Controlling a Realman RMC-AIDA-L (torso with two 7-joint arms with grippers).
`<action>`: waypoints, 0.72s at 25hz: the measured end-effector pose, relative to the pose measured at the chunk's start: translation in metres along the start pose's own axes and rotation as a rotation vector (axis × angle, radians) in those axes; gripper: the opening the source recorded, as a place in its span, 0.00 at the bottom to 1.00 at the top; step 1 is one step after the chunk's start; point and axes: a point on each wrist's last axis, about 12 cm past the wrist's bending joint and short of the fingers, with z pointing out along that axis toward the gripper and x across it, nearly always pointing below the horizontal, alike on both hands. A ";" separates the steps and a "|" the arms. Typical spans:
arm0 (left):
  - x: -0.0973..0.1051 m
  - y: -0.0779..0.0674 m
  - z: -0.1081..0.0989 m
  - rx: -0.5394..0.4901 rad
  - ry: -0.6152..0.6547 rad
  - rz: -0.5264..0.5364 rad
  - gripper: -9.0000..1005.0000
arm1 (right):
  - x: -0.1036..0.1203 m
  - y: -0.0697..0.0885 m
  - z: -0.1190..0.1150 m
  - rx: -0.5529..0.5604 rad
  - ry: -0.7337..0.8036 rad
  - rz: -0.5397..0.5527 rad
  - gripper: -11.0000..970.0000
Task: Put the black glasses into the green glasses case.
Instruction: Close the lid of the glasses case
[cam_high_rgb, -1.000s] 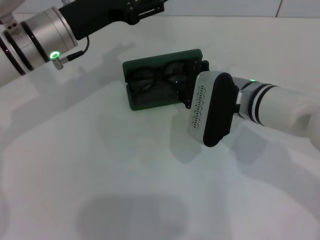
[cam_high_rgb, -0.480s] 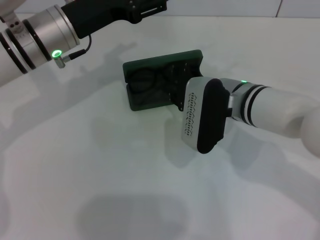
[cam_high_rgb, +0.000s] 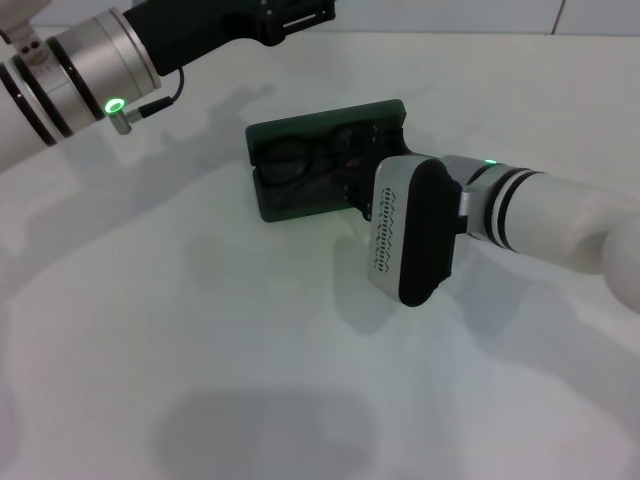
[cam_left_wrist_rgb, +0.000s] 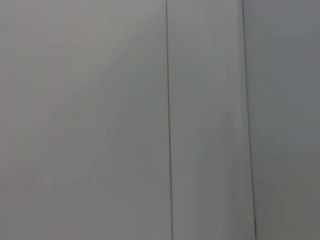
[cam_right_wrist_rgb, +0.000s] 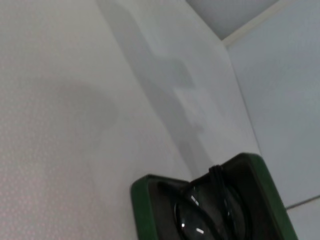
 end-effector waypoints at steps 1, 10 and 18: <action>0.000 0.000 0.000 0.000 0.000 0.000 0.89 | 0.001 0.000 0.000 -0.001 0.003 -0.001 0.37; 0.000 -0.002 0.001 0.006 -0.005 0.000 0.89 | 0.003 -0.005 0.005 -0.023 0.017 -0.013 0.37; 0.000 -0.003 0.002 0.011 -0.008 0.000 0.89 | 0.001 -0.005 0.004 -0.022 0.009 -0.016 0.36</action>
